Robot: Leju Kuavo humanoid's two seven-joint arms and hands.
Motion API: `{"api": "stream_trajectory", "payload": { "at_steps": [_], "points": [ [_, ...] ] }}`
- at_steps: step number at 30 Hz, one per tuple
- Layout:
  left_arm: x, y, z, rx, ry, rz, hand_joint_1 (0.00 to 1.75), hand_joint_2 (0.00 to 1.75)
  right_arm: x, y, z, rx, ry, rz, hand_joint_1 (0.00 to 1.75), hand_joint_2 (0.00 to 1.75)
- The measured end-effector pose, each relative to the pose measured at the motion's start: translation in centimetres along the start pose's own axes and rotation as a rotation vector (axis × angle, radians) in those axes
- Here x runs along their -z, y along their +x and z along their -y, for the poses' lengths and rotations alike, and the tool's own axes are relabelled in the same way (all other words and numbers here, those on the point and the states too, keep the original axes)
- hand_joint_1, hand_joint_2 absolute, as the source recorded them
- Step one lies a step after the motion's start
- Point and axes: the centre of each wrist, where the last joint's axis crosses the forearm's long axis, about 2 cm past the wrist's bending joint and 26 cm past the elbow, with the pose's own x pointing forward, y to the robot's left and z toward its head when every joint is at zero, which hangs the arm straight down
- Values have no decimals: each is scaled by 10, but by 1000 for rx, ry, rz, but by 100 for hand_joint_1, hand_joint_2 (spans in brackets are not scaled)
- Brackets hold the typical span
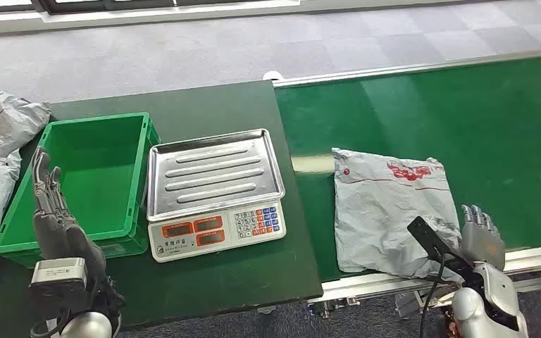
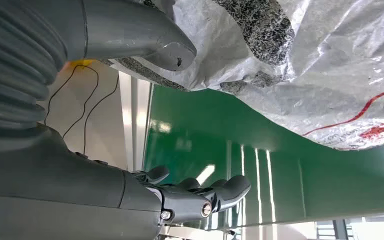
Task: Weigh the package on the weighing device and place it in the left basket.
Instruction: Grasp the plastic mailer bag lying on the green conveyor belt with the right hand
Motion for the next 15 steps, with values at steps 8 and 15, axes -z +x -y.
{"api": "stream_trajectory", "payload": {
  "at_steps": [8,15],
  "points": [
    [0,-1,0,2,-3,-2,0,0,0,-1,-2,-1,10,-5,0,175],
    [0,-1,0,3,-3,-4,0,0,-1,-1,-4,26,23,-2,0,44]
  ]
}}
